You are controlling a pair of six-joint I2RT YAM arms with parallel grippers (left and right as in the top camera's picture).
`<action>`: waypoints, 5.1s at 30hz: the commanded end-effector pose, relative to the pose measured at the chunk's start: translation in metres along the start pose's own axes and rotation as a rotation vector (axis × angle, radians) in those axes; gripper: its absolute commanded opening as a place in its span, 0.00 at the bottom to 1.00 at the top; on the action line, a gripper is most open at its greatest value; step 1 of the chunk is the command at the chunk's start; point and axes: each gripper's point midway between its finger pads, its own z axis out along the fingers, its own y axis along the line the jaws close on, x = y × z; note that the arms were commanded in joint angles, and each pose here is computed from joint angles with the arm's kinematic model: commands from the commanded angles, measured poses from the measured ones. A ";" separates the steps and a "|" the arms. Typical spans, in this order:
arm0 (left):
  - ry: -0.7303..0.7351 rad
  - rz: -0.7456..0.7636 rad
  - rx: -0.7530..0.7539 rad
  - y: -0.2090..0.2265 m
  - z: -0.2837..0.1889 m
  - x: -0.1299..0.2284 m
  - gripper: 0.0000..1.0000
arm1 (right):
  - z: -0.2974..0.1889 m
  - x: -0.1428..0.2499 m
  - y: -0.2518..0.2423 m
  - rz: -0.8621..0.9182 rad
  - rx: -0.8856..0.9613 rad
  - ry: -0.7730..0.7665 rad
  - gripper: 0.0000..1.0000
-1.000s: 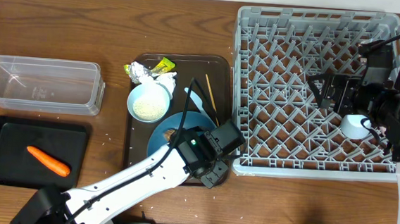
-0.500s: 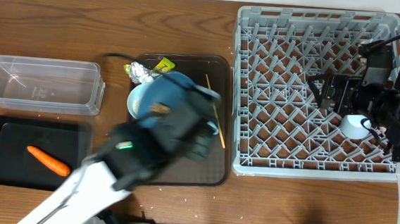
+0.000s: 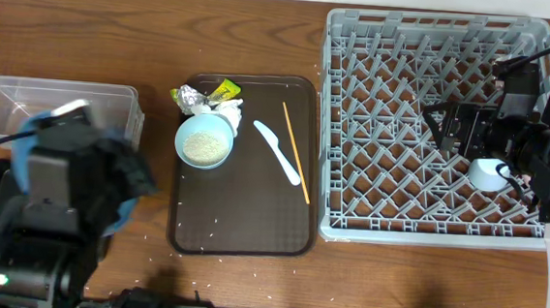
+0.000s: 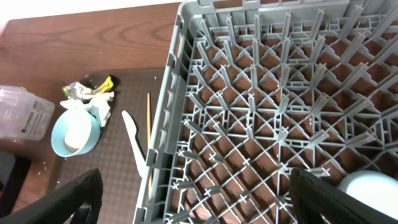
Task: Sort waste into correct bins and load items into the dishwasher rack
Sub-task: 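Carry the blue plate left over the black tray, then tilt the blue plate to slide the cookie onto the black tray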
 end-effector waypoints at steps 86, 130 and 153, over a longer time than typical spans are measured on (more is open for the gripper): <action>-0.359 -0.285 0.560 0.147 0.025 -0.035 0.07 | -0.001 0.004 0.004 0.025 -0.007 0.021 0.91; -0.301 -0.279 0.657 0.132 0.043 -0.039 0.06 | -0.001 0.002 0.004 0.022 -0.007 0.013 0.93; -0.325 -0.201 0.742 0.117 0.035 -0.041 0.06 | -0.001 0.001 0.004 0.021 -0.007 0.010 0.93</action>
